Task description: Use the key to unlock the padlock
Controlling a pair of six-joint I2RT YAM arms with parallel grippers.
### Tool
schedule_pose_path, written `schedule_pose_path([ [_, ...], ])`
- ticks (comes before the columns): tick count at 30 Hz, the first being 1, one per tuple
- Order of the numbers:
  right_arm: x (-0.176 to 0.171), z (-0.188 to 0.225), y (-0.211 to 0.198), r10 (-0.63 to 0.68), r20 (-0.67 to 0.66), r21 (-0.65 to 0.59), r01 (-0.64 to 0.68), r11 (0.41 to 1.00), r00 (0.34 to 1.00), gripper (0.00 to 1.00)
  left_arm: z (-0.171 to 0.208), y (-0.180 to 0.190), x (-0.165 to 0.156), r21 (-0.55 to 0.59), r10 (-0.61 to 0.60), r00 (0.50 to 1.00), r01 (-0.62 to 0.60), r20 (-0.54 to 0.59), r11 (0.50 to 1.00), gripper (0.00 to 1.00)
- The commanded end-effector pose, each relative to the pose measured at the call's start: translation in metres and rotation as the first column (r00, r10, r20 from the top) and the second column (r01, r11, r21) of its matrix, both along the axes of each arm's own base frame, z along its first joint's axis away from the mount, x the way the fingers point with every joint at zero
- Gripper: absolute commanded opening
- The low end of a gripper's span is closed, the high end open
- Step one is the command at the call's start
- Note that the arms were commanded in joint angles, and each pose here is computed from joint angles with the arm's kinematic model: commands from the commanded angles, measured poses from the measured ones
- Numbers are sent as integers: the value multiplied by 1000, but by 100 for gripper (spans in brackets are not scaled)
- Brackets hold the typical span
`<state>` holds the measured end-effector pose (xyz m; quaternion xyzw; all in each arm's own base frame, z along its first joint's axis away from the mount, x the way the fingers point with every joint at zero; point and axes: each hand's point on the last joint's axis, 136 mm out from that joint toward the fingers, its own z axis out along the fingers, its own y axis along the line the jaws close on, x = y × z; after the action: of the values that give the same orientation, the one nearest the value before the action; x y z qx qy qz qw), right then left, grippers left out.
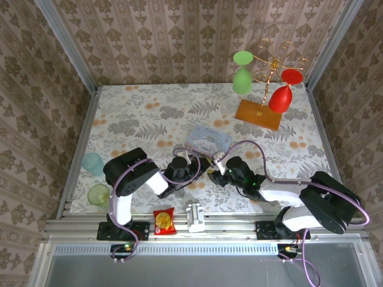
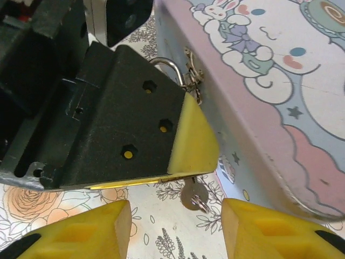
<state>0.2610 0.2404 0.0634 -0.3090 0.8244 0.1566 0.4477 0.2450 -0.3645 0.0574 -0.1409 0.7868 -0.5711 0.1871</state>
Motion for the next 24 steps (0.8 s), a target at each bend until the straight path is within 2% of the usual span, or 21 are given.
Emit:
schedule_pose_path([
  [1,9,-1,1,-7,81,-39,10,999,997,50,34,-4,1,-88,-18,998,23,63,996,0],
  [16,21,-16,12,11,261,-227,50,973,965,46,35,-2,-6,-93,-37,998,42,52,995,0],
  [19,23,-9,12,-1,312,-219,73,973,950,41,30,-5,-9,-93,-46,998,49,32,994,0],
  [24,18,-13,15,22,277,-218,40,975,961,32,23,-6,-11,-77,-54,998,56,26,995,0],
])
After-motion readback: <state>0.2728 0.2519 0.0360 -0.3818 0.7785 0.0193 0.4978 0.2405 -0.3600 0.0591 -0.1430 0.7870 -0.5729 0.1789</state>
